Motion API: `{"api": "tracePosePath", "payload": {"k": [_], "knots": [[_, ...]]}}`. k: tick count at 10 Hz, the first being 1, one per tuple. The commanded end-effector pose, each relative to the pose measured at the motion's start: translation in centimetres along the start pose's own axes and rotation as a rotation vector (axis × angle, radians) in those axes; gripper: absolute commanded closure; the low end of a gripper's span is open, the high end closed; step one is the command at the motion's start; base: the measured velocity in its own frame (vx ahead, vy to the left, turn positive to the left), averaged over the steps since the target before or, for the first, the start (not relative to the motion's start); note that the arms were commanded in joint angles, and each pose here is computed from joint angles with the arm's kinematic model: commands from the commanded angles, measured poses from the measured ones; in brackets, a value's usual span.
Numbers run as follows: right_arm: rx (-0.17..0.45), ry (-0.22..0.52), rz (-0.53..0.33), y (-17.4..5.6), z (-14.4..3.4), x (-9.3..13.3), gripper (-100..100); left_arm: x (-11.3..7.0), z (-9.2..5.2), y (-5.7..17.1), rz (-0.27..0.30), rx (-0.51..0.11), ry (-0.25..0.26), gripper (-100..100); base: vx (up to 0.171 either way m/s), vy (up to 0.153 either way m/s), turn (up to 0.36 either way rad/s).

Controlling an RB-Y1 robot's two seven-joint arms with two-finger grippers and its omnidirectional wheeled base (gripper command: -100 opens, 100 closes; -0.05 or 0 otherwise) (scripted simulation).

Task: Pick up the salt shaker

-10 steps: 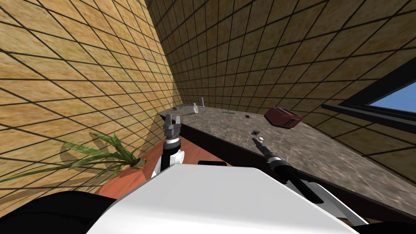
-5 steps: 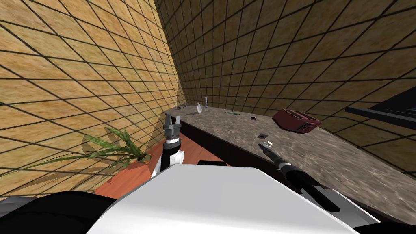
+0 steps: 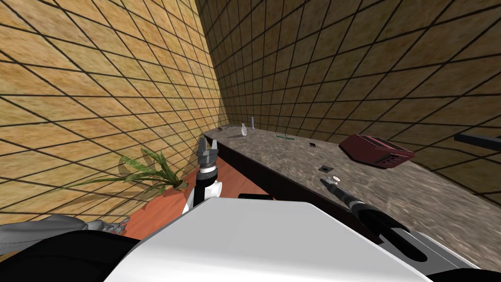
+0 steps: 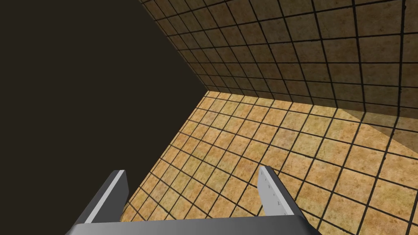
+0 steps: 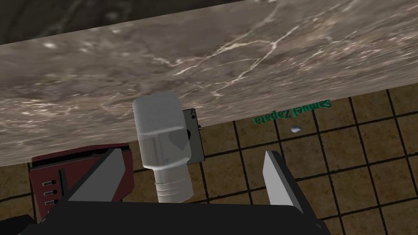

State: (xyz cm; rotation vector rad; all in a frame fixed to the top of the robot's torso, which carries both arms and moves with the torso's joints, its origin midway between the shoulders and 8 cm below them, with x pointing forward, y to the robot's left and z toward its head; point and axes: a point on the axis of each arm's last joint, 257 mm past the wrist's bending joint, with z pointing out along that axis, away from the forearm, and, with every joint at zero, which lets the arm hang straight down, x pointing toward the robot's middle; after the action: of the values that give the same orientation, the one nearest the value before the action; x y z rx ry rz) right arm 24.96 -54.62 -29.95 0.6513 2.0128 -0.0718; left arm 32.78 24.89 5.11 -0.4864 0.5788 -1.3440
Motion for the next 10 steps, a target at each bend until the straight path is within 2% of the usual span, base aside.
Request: {"api": "tracePosePath", "payload": {"k": [1,6,7,8,9,10], "knots": [[0.054,0.018,-0.073,-2.5,-0.5,0.0,-100,0.0,0.0,0.0,0.0,0.0,0.0,0,0.02,0.031,0.099],[0.167,0.054,-0.254,-7.5,-1.2,-1.7,-100,0.0,0.0,0.0,0.0,0.0,0.0,0,0.021,0.025,0.102],[0.183,0.059,-0.284,-8.2,-1.3,-2.0,-100,0.0,0.0,0.0,0.0,0.0,0.0,0,0.018,0.024,0.094],[0.17,0.056,-0.262,-7.5,-1.3,-1.9,-100,0.0,0.0,0.0,0.0,0.0,0.0,0,0.009,0.009,0.013],[0.174,0.056,-0.267,-7.6,-1.3,-2.0,0,0.0,0.0,0.0,0.0,0.0,0.0,0,0.0,0.0,0.0],[0.211,0.056,-0.242,-9.4,-1.0,-2.2,-100,0.0,0.0,0.0,0.0,0.0,0.0,0,-0.087,0.028,0.287]]}}
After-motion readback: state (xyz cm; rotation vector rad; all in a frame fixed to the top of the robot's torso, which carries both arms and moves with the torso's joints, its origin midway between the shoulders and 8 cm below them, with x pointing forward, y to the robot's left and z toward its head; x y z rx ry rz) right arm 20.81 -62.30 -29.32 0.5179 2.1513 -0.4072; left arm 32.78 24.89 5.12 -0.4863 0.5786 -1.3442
